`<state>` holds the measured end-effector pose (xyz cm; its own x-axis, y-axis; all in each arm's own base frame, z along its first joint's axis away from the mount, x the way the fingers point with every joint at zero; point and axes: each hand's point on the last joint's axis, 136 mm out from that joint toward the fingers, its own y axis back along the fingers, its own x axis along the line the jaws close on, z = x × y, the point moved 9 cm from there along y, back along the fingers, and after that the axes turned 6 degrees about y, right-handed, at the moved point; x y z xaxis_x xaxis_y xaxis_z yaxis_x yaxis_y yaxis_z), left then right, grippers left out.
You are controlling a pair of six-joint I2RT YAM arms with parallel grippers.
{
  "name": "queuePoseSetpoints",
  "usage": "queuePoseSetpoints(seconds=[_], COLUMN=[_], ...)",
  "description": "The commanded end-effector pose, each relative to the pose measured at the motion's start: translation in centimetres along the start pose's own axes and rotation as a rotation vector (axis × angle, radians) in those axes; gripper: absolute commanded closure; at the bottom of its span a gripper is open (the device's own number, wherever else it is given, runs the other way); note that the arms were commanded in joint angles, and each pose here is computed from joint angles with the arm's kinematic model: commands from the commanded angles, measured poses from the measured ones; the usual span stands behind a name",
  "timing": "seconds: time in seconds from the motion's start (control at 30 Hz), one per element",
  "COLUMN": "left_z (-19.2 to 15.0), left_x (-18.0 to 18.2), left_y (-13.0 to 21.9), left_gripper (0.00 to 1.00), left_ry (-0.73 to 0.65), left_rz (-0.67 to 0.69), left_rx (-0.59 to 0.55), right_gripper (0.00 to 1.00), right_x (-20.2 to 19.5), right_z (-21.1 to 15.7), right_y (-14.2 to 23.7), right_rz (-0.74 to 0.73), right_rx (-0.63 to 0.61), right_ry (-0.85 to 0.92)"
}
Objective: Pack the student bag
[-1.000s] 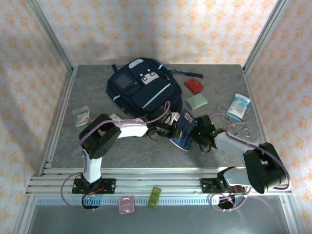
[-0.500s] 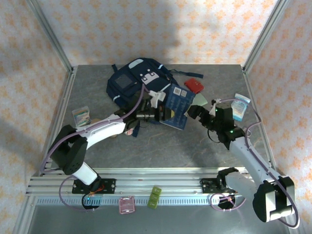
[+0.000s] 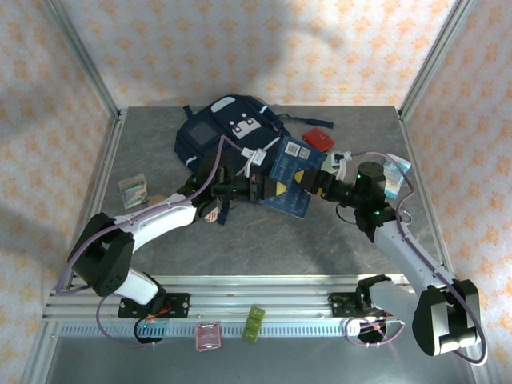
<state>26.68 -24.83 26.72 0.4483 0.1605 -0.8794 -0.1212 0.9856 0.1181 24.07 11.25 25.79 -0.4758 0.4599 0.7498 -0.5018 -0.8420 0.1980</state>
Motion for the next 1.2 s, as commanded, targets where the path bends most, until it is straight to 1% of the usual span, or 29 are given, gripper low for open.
queuePoseSetpoints(seconds=[0.0, 0.03, 0.07, 0.1, 0.13, 0.2, 0.3, 0.33, 0.37, 0.4, 0.43, 0.47, 0.53, 0.6, 0.67, 0.73, 0.8, 0.83, 0.9, 0.97, 1.03, 1.1, 1.17], left_z=[1.2, 1.4, 1.6, 2.0, 2.2, 3.1, 4.1, 4.5, 4.8, 5.0, 5.2, 5.3, 5.7, 6.1, 6.3, 6.5, 6.5, 6.6, 6.9, 7.3, 7.7, 7.9, 7.7], left_x=[-2.8, -2.4, -1.9, -1.1, -0.4, 1.3, 2.9, 3.3, 3.5, 3.7, 3.8, 3.9, 4.5, 5.2, 5.9, 6.4, 6.4, 6.2, 6.3, 6.1, 5.6, 5.4, 5.2], left_y=[1.0, 1.1, 1.2, 1.6, 2.0, 3.2, 4.9, 5.6, 6.2, 6.8, 7.3, 7.7, 8.8, 9.5, 10.0, 10.3, 10.9, 11.2, 11.7, 11.9, 11.8, 11.5, 11.2], left_gripper=[0.96, 0.86, 0.78, 0.65, 0.58, 0.48, 0.42, 0.26, 0.04, 0.01, 0.01, 0.01, 0.01, 0.01, 0.01, 0.01, 0.01, 0.04, 0.15, 0.23, 0.27, 0.31, 0.31], left_ry=[-0.091, -0.082, -0.075, -0.060, -0.042, -0.001, 0.066, 0.090, 0.104, 0.117, 0.123, 0.130, 0.153, 0.185, 0.227, 0.271, 0.282, 0.279, 0.302, 0.334, 0.337, 0.338, 0.331], left_rz=[-0.132, -0.104, -0.071, -0.017, 0.033, 0.170, 0.263, 0.279, 0.275, 0.272, 0.279, 0.298, 0.369, 0.391, 0.337, 0.230, 0.155, 0.121, 0.087, 0.018, -0.055, -0.083, -0.107], left_rx=[-0.022, -0.032, -0.048, -0.076, -0.092, -0.169, -0.225, -0.245, -0.259, -0.273, -0.288, -0.305, -0.337, -0.340, -0.326, -0.318, -0.349, -0.369, -0.382, -0.366, -0.341, -0.313, -0.277], right_gripper=[0.52, 0.90, 1.00, 1.00, 1.00, 1.00, 1.00, 1.00, 1.00, 1.00, 1.00, 1.00, 1.00, 1.00, 1.00, 1.00, 1.00, 1.00, 1.00, 1.00, 1.00, 1.00, 1.00], right_x=[2.6, 3.0, 3.3, 3.6, 3.8, 3.9, 4.3, 4.5, 4.8, 5.2, 5.3, 5.4, 5.3, 5.2, 5.5, 5.7, 5.8, 6.0, 6.3, 6.6, 6.4, 6.0, 6.0], right_z=[1.2, 1.3, 1.5, 1.6, 1.7, 2.0, 2.6, 2.6, 2.6, 2.6, 2.5, 2.6, 3.1, 3.6, 2.9, 1.3, -0.1, -0.5, -1.3, -2.5, -4.6, -6.2, -7.0], right_y=[0.7, 0.8, 0.9, 0.9, 0.9, 0.7, -0.1, -0.5, -0.8, -1.2, -1.5, -1.7, -1.7, -1.4, -1.2, -1.3, -1.3, -1.3, -1.5, -1.9, -2.7, -3.4, -3.9], right_rz=[0.129, 0.139, 0.137, 0.134, 0.119, 0.029, -0.080, -0.130, -0.179, -0.242, -0.320, -0.368, -0.485, -0.551, -0.573, -0.573, -0.623, -0.639, -0.669, -0.695, -0.724, -0.782, -0.816], right_rx=[-0.010, -0.009, -0.010, -0.004, 0.000, 0.005, -0.009, -0.025, -0.045, -0.071, -0.100, -0.114, -0.181, -0.249, -0.284, -0.290, -0.309, -0.310, -0.280, -0.227, -0.136, -0.077, -0.069], right_ry=[0.116, 0.134, 0.149, 0.177, 0.201, 0.271, 0.413, 0.482, 0.558, 0.653, 0.739, 0.811, 0.913, 1.002, 1.143, 1.358, 1.509, 1.564, 1.651, 1.755, 1.910, 2.022, 2.074])
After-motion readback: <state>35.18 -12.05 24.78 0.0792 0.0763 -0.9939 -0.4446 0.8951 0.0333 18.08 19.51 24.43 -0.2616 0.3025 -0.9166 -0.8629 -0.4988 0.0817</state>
